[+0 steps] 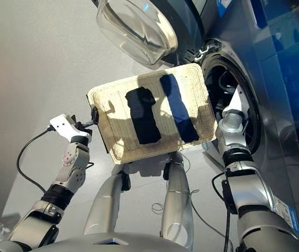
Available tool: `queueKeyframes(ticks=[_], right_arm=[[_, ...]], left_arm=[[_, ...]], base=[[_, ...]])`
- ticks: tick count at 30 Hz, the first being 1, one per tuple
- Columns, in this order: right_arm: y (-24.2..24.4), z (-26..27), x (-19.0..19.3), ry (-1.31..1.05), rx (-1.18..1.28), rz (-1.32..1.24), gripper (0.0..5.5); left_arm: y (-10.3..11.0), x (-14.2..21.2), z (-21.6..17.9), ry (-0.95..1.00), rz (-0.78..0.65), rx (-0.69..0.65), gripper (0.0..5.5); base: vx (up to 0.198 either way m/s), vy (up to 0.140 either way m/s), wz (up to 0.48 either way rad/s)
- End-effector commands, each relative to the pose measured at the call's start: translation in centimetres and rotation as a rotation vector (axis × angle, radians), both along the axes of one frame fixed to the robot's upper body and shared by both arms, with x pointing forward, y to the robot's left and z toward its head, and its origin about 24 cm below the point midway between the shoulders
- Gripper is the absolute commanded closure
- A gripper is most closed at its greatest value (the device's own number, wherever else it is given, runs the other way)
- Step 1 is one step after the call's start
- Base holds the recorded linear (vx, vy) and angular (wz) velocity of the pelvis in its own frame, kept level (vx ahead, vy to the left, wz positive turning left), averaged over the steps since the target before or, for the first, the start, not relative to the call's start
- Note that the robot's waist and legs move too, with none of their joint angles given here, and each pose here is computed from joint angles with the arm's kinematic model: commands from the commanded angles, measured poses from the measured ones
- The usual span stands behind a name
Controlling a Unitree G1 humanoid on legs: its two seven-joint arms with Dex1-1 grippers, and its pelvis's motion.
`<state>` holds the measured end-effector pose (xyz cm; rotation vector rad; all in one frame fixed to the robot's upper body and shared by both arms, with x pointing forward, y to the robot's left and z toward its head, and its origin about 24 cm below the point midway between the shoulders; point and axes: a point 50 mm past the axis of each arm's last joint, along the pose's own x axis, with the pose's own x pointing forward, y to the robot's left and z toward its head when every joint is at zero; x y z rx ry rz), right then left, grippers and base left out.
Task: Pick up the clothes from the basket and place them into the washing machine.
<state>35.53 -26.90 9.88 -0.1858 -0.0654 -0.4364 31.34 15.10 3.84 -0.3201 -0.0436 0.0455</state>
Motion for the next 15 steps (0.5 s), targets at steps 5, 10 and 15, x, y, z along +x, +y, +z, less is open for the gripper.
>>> queueKeyframes(ticks=[5,10,15], right_arm=[[10.6,2.8,0.1,-0.202,-0.288,0.481,0.0],[14.6,2.0,-0.9,-0.211,-0.371,0.629,0.0],[17.5,1.4,-2.0,-0.235,-0.416,0.715,0.0]], left_arm=[[-3.4,2.7,3.2,-0.097,-0.111,0.112,0.0],[-5.6,3.9,3.9,-0.083,-0.145,0.116,0.0],[-6.6,4.6,3.9,-0.046,-0.141,0.131,0.0]], base=[[0.0,0.0,0.0],[0.0,0.0,0.0],[0.0,0.0,0.0]])
